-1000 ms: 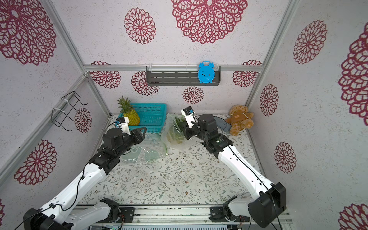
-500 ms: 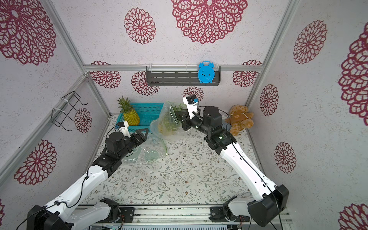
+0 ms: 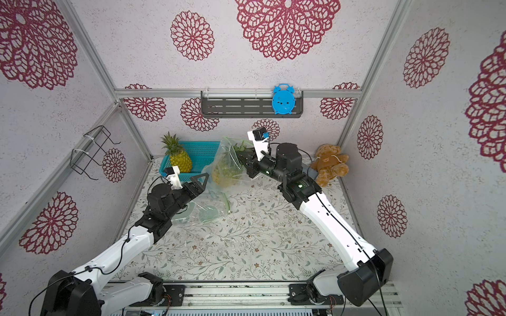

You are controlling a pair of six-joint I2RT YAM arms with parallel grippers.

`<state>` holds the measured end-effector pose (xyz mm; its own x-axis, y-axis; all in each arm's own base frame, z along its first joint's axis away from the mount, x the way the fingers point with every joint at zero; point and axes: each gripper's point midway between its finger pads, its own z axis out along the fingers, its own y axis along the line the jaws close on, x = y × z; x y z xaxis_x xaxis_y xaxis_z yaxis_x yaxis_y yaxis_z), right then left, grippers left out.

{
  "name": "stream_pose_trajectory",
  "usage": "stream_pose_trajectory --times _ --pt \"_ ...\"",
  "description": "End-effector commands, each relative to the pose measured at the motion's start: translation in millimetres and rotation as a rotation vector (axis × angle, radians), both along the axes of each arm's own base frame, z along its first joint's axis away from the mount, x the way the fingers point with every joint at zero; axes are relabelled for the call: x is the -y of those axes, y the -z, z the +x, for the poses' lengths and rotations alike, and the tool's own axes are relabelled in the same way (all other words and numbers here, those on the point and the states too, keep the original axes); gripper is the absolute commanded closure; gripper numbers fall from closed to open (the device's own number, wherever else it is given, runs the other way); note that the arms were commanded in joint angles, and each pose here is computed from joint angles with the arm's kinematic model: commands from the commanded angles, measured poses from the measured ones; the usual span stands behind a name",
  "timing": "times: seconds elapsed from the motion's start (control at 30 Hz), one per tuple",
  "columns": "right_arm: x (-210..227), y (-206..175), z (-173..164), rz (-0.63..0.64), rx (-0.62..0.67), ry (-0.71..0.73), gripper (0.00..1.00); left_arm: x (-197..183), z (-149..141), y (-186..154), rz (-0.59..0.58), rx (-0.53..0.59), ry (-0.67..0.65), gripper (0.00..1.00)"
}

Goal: Open the zip-top bag and take out the pineapple
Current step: Pick up the pineapple from the zipper food storage bag.

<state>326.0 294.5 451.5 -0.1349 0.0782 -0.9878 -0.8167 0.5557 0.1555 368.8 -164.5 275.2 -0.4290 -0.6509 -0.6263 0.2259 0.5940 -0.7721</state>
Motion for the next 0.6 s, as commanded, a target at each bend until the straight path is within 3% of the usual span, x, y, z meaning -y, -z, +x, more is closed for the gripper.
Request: stream_pose_trajectory --times 0.0,0.23,0.3,0.4,0.57 --pt "12.8 -97.8 -30.7 0.188 0.249 -0.028 1.00 5.3 4.4 -11.5 -0.047 0.073 0.028 0.06" --pt "13.2 -98.0 -31.1 0.188 0.253 -0.024 1.00 14.4 12.1 -10.5 -0.115 0.103 0.061 0.06" --pt "13.2 -97.3 -30.8 0.186 0.252 -0.023 1.00 19.1 13.0 -14.0 -0.136 0.117 0.088 0.12" --pt "12.7 -96.5 -30.5 0.186 0.251 -0.024 1.00 25.1 14.1 -17.1 -0.154 0.129 0.118 0.33" --pt "14.0 -94.7 -29.4 0.179 0.250 -0.013 1.00 24.5 14.8 -14.1 -0.155 0.122 0.112 0.81"
